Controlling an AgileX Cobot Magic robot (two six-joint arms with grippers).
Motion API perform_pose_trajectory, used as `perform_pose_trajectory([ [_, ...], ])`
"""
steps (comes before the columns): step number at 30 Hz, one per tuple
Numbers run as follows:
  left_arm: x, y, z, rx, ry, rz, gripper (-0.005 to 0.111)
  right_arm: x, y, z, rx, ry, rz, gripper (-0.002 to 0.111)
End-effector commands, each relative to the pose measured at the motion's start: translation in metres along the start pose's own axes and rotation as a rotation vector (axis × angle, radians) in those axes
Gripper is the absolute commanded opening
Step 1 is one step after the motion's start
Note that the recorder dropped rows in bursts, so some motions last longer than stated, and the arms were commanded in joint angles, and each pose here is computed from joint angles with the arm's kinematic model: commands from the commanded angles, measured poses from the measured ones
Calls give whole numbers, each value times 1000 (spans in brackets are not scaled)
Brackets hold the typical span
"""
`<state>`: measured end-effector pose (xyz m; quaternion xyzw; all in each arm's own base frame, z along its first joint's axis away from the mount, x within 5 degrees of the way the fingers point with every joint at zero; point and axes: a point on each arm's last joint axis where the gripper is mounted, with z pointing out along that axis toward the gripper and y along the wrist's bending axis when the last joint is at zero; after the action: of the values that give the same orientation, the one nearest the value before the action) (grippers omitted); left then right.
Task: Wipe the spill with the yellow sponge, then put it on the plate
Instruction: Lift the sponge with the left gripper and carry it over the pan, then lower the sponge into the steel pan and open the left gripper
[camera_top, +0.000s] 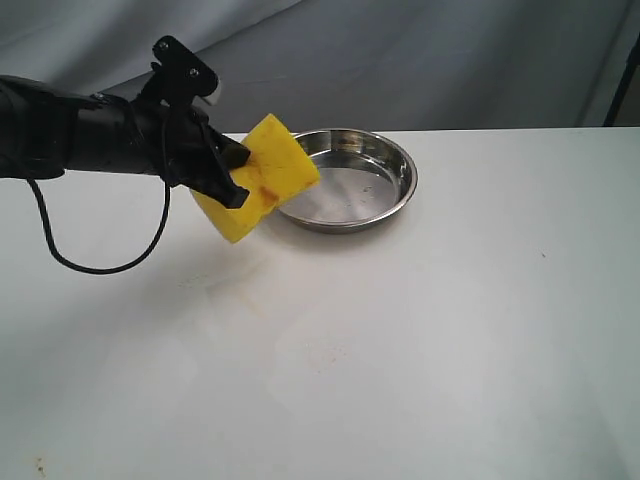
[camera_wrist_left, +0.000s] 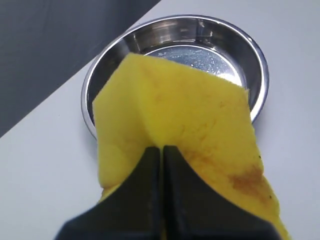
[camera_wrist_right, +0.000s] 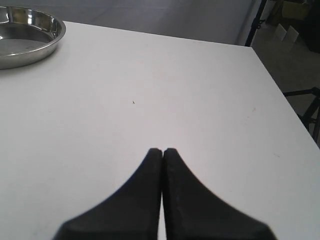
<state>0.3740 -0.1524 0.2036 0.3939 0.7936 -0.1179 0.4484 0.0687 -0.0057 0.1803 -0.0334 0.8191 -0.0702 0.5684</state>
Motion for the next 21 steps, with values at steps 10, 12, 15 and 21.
perform_pose_trajectory([
  [10, -51, 9, 8, 89, -268, -44, 0, 1, 0, 1, 2, -1, 7, 0],
  [12, -51, 12, 16, 89, -268, -49, 0, 1, 0, 1, 2, -1, 7, 0],
  [15, -47, 16, 29, 93, -259, -53, 0, 1, 0, 1, 2, -1, 7, 0],
  [21, -39, 22, 59, 111, -250, -58, 0, 1, 0, 1, 2, -1, 7, 0],
])
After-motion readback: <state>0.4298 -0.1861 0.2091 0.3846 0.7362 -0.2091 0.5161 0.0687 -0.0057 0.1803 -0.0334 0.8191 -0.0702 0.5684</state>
